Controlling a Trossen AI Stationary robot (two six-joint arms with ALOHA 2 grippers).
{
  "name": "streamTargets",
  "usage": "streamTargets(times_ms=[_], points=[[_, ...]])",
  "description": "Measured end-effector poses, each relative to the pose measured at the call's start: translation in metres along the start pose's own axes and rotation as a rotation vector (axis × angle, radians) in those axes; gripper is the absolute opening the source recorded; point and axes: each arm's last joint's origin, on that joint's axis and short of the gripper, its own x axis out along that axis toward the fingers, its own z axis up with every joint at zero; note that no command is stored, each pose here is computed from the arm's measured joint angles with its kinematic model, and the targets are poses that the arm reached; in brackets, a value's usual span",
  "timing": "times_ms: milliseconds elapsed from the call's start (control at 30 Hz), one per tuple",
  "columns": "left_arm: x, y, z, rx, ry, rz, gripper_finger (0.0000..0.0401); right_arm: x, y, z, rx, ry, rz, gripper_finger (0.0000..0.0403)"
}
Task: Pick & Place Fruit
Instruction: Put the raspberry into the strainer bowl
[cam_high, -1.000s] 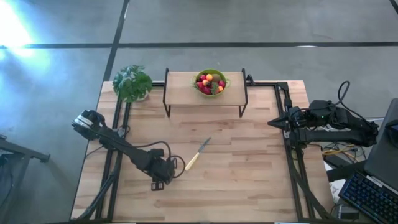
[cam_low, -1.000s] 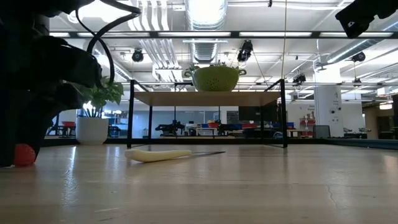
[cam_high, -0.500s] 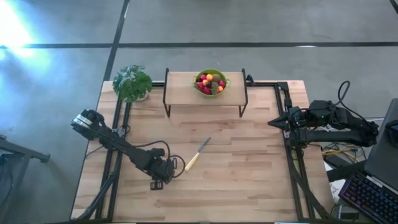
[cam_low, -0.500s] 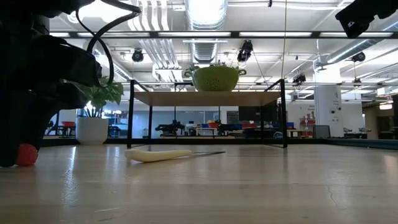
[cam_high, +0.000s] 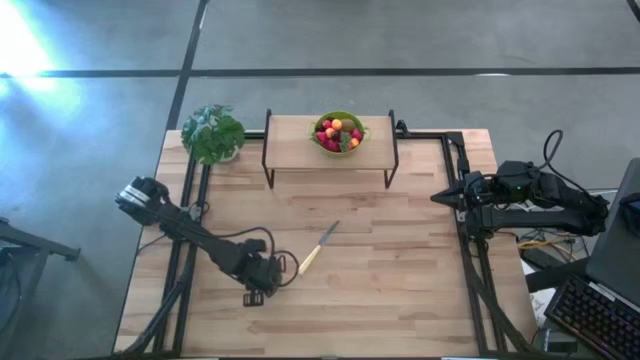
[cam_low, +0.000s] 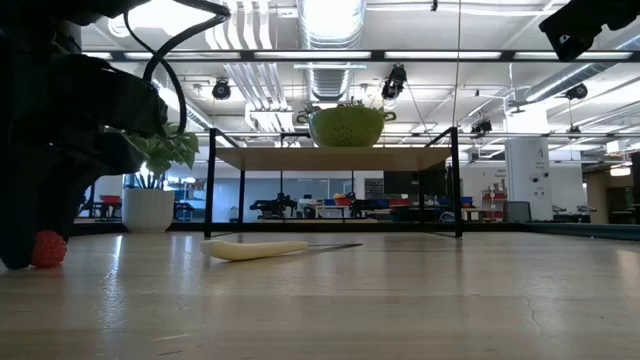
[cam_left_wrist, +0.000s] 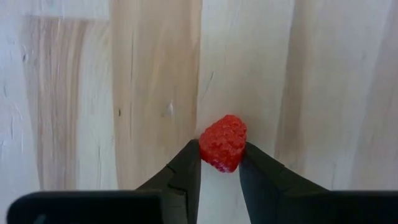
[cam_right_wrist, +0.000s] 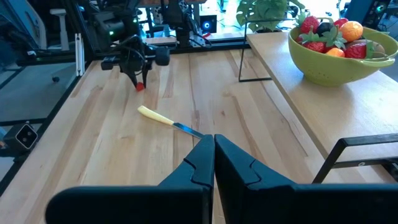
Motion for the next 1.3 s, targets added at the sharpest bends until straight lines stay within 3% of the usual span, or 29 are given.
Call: streamTargets(times_ms=[500,900,1300], points=[[-0.004,-0.002,0.02,0.025,-0.197,0.031,0.0096,0.0,0.0,0.0,0.0,0.0,0.0,0.0008],[-0.019,0.013,0.064,0.103,-0.528,0.07,0.0098,0.0,0.0,0.0,0.0,0.0,0.0,0.0008],[-0.064,0.045,0.118,0.176,-0.697,0.151,0.0098,0.0,0.0,0.0,0.0,0.0,0.0,0.0008]])
